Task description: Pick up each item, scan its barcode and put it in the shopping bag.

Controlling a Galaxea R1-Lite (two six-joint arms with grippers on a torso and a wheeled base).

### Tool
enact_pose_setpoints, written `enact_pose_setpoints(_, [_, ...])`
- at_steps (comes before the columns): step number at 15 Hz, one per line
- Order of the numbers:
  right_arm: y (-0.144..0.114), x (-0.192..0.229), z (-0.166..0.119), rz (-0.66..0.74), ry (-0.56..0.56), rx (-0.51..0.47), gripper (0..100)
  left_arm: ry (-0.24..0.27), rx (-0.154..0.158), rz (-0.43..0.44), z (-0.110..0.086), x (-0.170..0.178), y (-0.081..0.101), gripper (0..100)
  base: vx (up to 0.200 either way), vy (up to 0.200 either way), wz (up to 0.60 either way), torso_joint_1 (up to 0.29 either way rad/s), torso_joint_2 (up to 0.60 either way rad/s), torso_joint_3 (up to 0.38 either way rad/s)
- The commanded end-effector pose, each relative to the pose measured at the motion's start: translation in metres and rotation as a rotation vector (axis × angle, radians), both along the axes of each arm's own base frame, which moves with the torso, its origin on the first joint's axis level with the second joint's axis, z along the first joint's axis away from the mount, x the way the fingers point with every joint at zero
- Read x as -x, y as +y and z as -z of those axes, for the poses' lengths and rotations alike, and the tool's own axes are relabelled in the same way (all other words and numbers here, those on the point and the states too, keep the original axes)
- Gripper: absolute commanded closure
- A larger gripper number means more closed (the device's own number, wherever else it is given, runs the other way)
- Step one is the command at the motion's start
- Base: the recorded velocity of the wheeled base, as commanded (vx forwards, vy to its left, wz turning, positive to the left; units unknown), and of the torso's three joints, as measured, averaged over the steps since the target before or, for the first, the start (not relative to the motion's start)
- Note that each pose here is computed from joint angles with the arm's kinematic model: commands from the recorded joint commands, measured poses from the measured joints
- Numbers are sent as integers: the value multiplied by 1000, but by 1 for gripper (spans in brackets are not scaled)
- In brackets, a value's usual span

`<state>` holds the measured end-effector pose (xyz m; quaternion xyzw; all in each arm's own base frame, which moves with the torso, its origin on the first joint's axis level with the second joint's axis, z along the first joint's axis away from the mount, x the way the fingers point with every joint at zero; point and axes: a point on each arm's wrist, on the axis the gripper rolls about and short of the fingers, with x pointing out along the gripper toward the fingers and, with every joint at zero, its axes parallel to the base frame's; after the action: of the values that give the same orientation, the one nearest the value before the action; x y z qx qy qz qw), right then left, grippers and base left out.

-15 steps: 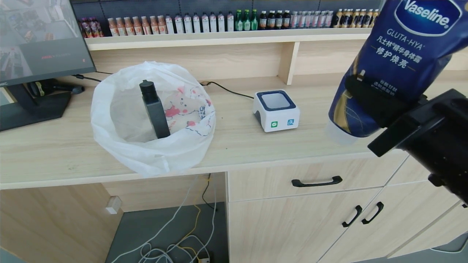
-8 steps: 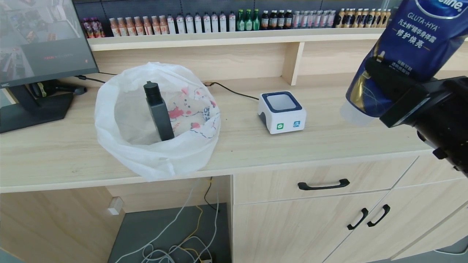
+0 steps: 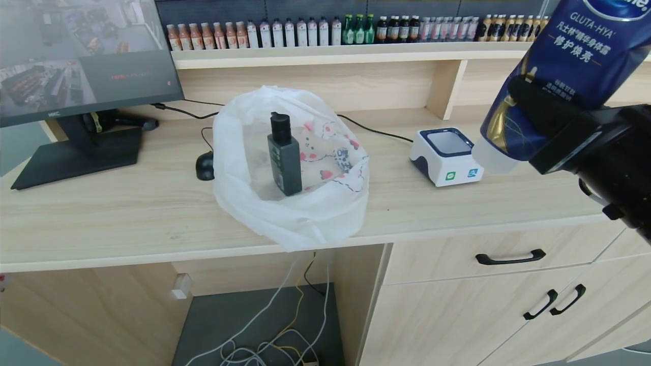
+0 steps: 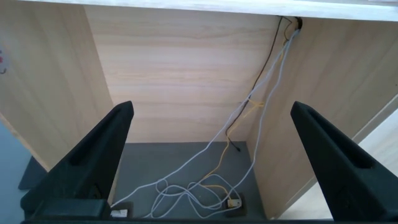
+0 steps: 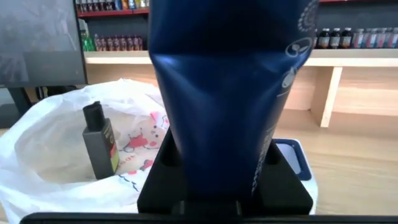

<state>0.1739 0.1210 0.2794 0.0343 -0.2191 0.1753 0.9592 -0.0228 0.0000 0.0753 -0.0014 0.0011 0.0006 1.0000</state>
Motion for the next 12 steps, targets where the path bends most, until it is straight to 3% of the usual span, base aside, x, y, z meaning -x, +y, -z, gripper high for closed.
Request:
enact_pose_setpoints(1, [3, -6, -6, 1, -10, -17, 100, -1, 0, 1, 0, 0, 0, 0, 0, 200, 0, 2, -2, 7])
enact_pose_setpoints(4, [8, -12, -8, 0, -10, -16, 100, -1, 0, 0, 0, 0, 0, 0, 0, 200, 0, 1, 1, -1])
enact_pose_setpoints(10, [17, -23, -6, -9, 0, -7, 100, -1, -1, 1, 0, 0, 0, 0, 0, 0, 0, 0, 0, 0])
enact_pose_setpoints(12, [31, -31, -4, -39, 7, -2, 100, -1, -1, 0, 0, 0, 0, 0, 0, 0, 0, 0, 0, 0])
